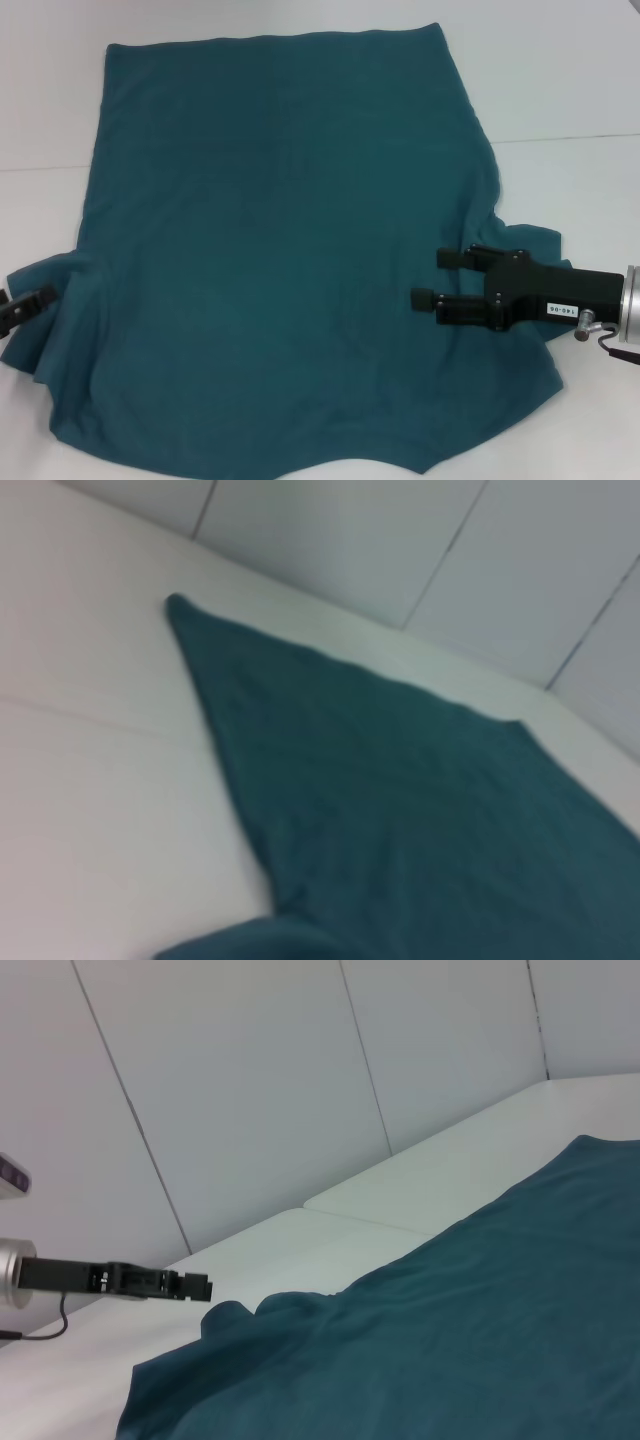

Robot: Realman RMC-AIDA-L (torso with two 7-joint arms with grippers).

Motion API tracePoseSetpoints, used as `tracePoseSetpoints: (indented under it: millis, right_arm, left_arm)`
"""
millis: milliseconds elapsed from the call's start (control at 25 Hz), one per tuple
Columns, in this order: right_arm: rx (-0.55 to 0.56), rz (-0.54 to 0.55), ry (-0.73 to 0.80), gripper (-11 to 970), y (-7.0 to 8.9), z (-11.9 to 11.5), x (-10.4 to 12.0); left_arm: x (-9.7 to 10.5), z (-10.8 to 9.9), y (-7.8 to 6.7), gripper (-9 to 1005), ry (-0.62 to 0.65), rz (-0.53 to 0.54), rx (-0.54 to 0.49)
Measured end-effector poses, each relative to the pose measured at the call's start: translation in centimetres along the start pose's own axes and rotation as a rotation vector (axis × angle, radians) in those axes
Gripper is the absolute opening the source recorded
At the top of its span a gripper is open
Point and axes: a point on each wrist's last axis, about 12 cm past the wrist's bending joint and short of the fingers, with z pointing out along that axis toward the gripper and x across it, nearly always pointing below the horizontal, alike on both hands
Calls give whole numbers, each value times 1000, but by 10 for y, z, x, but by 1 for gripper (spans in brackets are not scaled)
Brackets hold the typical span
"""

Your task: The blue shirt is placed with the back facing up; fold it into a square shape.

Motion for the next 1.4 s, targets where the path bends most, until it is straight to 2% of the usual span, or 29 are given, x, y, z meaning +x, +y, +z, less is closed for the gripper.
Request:
tracePoseSetpoints:
  millis: [400,1000,1120,1400]
  right_arm:
    - [2,16,0,911,-1,0,-2]
    - [5,16,0,912,-1,-1,-1]
    - [4,17,0,911,-1,-1,-1]
    - [3,18,-3,911,-1,0,-2]
  left_arm:
    - [8,9,4,885,39,-9,-58]
    - [9,16,2,876,73,15,-58]
    - [9,18,6,864,89,12,-105]
    - [9,19,7,695,99,3,-125]
